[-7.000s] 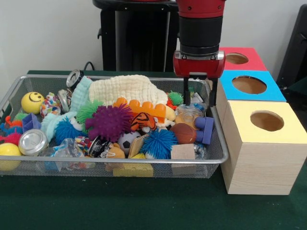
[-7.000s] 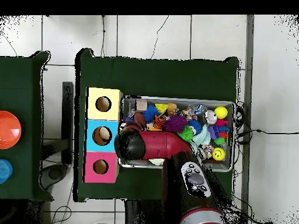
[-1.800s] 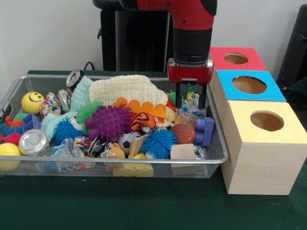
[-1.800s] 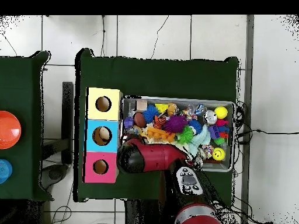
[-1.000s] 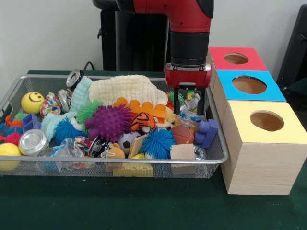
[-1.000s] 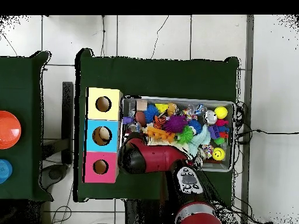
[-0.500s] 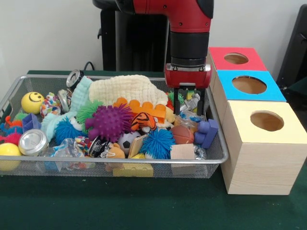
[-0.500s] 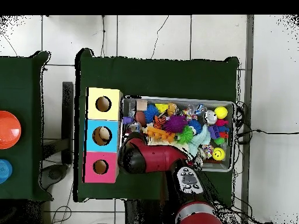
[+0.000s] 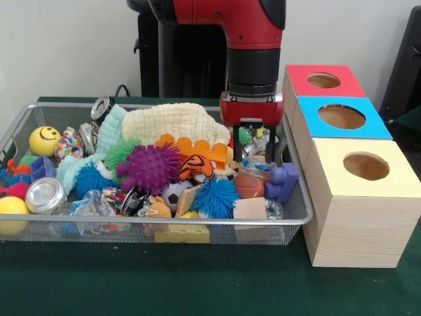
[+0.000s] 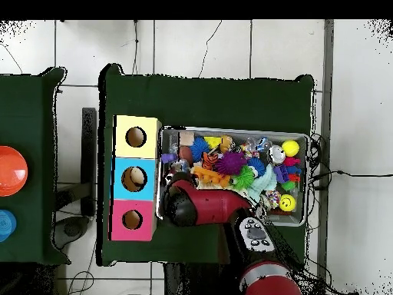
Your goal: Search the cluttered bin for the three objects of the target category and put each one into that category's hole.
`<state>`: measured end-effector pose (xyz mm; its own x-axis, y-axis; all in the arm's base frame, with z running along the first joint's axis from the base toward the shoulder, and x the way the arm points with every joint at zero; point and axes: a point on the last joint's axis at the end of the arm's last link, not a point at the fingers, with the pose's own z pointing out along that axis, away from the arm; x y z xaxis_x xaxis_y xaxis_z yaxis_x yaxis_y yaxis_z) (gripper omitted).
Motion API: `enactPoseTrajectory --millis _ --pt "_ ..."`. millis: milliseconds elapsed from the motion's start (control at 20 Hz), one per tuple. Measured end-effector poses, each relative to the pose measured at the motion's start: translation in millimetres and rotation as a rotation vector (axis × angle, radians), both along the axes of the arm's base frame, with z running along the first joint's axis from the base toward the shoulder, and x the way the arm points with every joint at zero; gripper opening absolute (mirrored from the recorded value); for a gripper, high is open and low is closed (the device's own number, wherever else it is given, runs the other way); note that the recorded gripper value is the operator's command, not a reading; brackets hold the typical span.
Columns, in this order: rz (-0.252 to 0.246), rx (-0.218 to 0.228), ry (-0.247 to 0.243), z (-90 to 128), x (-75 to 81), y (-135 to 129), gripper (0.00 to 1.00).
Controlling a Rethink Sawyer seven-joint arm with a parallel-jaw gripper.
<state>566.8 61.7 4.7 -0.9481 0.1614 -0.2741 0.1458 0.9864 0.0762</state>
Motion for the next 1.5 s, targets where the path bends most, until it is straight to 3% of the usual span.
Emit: enactPoseTrajectory --millis 900,950,1500 --pt "0.019 0.002 -0.006 2 0.6 4 1.0" --pt "0.025 0.002 -0.007 2 0.5 8 0.0" --pt "0.068 -0.025 -0.005 1 -5.3 25 0.0"
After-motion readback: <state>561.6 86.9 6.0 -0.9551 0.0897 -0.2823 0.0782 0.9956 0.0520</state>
